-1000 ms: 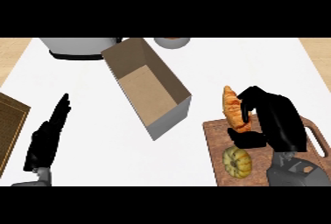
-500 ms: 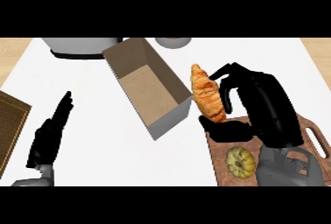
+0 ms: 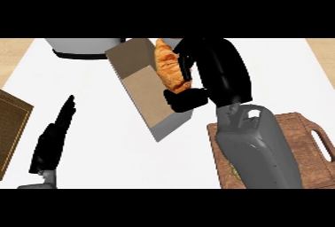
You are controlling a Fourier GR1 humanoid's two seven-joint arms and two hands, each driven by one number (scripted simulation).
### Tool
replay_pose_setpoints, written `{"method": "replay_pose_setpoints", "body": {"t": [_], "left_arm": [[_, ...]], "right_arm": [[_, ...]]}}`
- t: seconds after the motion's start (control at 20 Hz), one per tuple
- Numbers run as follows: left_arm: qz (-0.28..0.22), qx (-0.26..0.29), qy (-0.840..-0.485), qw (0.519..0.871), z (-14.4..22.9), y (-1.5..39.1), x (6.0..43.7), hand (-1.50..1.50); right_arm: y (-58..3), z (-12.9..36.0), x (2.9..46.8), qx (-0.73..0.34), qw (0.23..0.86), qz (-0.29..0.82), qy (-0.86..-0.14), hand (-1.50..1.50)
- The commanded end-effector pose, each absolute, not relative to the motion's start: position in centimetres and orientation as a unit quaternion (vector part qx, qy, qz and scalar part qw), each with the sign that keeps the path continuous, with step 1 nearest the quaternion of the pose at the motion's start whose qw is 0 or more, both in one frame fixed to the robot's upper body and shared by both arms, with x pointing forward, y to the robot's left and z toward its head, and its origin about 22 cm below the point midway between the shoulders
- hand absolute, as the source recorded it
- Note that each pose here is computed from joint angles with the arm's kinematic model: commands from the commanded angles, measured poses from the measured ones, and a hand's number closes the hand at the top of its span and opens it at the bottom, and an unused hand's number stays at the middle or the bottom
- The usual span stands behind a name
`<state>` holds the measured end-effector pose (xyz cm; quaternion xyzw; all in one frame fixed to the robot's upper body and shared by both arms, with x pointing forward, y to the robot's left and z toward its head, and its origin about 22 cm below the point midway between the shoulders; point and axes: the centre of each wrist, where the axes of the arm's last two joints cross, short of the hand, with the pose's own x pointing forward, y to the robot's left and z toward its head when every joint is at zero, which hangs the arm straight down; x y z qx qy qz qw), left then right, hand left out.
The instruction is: Pick the croissant from the cutting board and place it in the cardboard box
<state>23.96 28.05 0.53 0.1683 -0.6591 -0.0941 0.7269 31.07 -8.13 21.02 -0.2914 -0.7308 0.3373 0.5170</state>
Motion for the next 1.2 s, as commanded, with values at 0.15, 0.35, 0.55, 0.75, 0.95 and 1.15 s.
{"method": "replay_pose_setpoints", "body": {"t": [0.15,0.35,0.55,0.75,0.95,1.15], "left_arm": [[-0.1,0.163,-0.661,0.726,1.8,27.7,24.5,0.0],[-0.106,0.162,-0.666,0.72,1.2,27.9,23.8,0.0],[-0.106,0.159,-0.667,0.72,1.2,27.2,25.1,0.0],[-0.1,0.157,-0.667,0.721,0.3,27.0,24.6,0.0],[-0.126,0.141,-0.67,0.718,0.9,25.9,24.5,0.0],[-0.121,0.141,-0.672,0.717,0.7,26.6,25.6,0.0]], "right_arm": [[-3.8,19.4,36.4,-0.292,0.542,0.36,-0.701,1.5],[-1.9,17.2,37.8,-0.286,0.567,0.371,-0.678,1.5],[-0.9,16.6,39.9,-0.298,0.579,0.386,-0.654,1.5],[-1.5,14.6,40.9,-0.288,0.626,0.363,-0.627,-1.5],[-2.1,13.2,42.0,-0.288,0.627,0.344,-0.637,-1.5],[-2.0,11.8,41.3,-0.271,0.634,0.295,-0.662,-1.5]]}}
